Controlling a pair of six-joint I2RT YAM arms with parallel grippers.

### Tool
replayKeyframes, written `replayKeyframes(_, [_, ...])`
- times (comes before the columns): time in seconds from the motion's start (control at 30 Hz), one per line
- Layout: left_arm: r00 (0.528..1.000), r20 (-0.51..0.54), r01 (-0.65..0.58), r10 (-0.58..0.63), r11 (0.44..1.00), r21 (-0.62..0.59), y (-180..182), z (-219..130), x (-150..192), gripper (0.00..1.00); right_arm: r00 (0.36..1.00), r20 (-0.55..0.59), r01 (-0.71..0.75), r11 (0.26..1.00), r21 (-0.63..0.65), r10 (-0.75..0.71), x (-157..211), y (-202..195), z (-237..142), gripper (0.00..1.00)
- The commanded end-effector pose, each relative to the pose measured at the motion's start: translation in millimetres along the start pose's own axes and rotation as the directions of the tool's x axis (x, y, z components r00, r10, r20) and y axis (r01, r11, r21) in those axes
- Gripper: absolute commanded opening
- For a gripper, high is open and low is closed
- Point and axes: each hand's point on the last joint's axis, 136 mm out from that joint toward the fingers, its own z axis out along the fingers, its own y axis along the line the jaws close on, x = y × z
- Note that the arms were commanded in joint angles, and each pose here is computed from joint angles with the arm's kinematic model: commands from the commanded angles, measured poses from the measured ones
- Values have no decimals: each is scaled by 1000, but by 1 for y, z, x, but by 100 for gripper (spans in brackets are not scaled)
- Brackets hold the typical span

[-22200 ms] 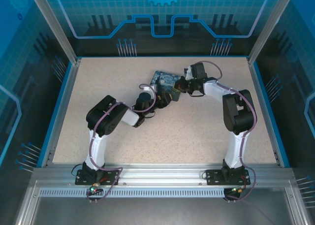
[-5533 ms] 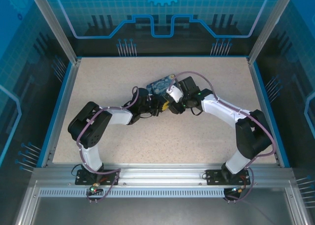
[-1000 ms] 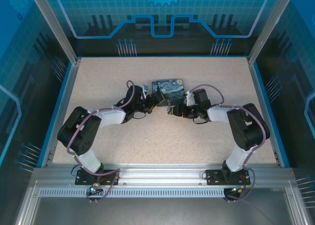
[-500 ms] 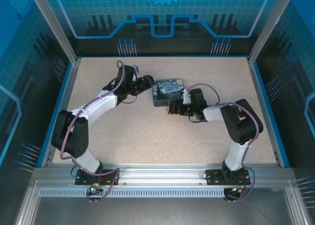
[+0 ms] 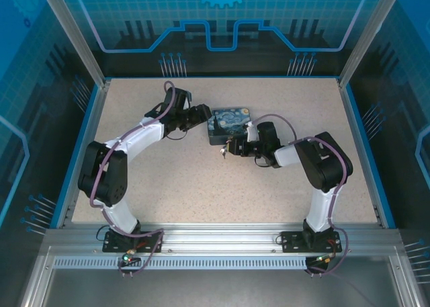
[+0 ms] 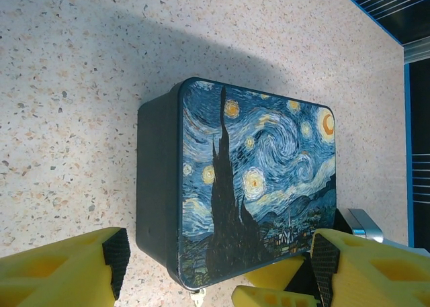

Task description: Unlock the padlock with the key

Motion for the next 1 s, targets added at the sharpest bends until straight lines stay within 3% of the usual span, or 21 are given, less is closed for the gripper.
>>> replayKeyframes(0.0, [999,18,-32,32,999,-3,-5,-3,-11,74,999,-35,9,999,-32,-10,16,3,4,42])
replayKeyframes(0.17, [1000,10,-30,29,1000,4,-6,0,-11,74,1000,-25,1,1000,-16,-2,19,-1,2,48])
replayKeyframes(0.53, [997,-17,-81,81,997,22,-8,9,-7,75,998,18,-66,998,12,66,22,-2,-9,48])
replayKeyframes(0.73, [991,-38,-131,131,991,-4,-9,17,-12,76,998,37,-47,990,130,42,27,2,-5,47])
replayKeyframes(0.97, [977,-42,-214,211,969,-121,4,23,-21,77,986,127,-138,947,290,105,31,-9,-6,48])
